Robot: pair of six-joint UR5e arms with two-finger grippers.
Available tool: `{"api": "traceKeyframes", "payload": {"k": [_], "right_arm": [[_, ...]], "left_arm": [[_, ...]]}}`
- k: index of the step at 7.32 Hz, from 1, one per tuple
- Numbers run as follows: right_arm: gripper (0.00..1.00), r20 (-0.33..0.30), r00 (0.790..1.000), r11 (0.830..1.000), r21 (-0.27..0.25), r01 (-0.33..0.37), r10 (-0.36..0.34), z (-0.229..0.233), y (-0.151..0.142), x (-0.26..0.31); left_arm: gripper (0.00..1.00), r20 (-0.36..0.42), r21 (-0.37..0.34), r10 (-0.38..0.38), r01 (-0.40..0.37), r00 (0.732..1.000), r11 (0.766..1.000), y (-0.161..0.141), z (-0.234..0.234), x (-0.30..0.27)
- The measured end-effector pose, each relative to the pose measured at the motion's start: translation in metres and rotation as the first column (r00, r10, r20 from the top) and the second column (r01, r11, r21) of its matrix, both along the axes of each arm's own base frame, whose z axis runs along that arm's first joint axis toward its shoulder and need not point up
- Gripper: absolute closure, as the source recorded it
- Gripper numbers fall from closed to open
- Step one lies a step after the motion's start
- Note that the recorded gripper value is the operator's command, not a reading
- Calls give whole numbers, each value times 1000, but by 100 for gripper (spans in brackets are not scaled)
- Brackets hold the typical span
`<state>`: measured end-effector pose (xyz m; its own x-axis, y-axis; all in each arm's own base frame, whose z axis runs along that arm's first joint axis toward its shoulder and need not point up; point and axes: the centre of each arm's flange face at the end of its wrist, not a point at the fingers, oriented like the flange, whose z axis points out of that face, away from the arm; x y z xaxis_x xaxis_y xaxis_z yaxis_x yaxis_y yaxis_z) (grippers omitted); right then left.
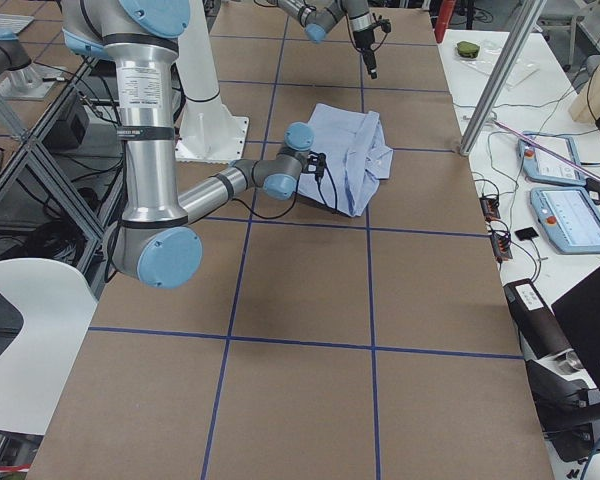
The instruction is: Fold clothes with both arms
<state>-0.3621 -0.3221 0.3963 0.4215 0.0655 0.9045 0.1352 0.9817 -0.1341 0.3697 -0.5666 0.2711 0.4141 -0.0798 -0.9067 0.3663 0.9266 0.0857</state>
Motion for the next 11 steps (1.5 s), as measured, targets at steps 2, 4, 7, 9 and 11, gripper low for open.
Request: {"api": "traceKeyframes", "payload": {"k": [2,4,7,9,11], "right_arm": [[100,-2,996,995,-49,90,-91,-4,59,11],[100,-24,990,977,-166,136,-142,-6,97,15],[0,-57,965,917,-331,222,-255,-2,144,18],[0,-58,964,903,-368,220,-258,-7,148,20],[0,-23,989,928,-349,128,-146,-16,108,40]], "left_arm": [[21,-1,-2,0,0,1000,1000,0,1,-1],[21,-3,1,-3,3,1000,1000,1,0,-3],[16,-9,10,-5,5,1000,1000,6,-3,-8],[2,-21,21,1,0,1000,1000,14,-8,-11],[1,-43,34,43,-41,998,999,48,-21,-9]]}}
